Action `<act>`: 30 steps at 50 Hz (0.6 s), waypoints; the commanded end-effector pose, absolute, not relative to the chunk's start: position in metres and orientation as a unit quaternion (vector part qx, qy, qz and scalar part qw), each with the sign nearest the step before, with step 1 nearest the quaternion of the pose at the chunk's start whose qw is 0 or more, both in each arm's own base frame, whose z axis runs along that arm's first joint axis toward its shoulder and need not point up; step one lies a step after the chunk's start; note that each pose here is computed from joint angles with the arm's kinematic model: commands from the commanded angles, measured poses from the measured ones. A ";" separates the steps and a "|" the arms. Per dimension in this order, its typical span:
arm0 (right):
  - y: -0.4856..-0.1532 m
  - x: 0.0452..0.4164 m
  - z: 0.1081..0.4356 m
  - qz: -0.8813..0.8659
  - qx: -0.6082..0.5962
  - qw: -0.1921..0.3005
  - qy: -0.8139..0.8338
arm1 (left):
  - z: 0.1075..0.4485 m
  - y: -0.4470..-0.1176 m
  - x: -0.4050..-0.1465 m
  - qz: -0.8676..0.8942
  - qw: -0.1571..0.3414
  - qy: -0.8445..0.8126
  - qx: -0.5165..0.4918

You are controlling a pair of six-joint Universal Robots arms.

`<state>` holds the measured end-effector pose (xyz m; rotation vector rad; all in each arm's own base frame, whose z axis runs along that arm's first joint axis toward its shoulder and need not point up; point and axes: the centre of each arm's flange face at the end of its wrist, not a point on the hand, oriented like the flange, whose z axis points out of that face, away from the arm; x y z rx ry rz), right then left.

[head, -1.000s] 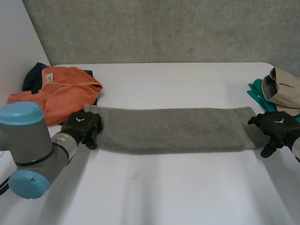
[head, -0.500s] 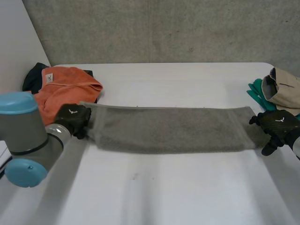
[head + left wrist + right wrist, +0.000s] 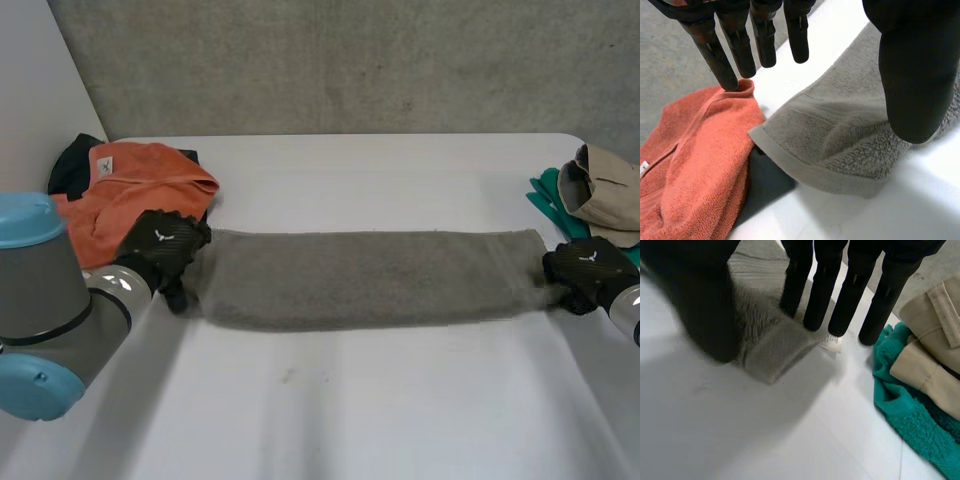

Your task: Fold the laundry.

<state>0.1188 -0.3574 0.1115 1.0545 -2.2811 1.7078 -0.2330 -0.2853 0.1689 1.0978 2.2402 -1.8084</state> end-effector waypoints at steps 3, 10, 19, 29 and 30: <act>-0.372 0.095 0.118 0.587 0.307 0.110 -0.741 | 0.182 -0.280 -0.233 -0.602 0.014 0.727 0.331; -0.387 0.041 0.138 0.586 0.268 0.202 -0.738 | 0.192 -0.275 -0.227 -0.610 0.014 0.725 0.321; -0.391 0.077 0.166 0.606 0.334 0.219 -0.688 | 0.197 -0.272 -0.218 -0.613 0.017 0.727 0.309; -0.322 0.251 0.222 0.752 0.465 0.069 -0.461 | 0.204 -0.264 -0.213 -0.617 -0.003 0.735 0.282; -0.313 0.264 0.219 0.756 0.476 0.052 -0.445 | 0.205 -0.264 -0.212 -0.618 -0.005 0.735 0.280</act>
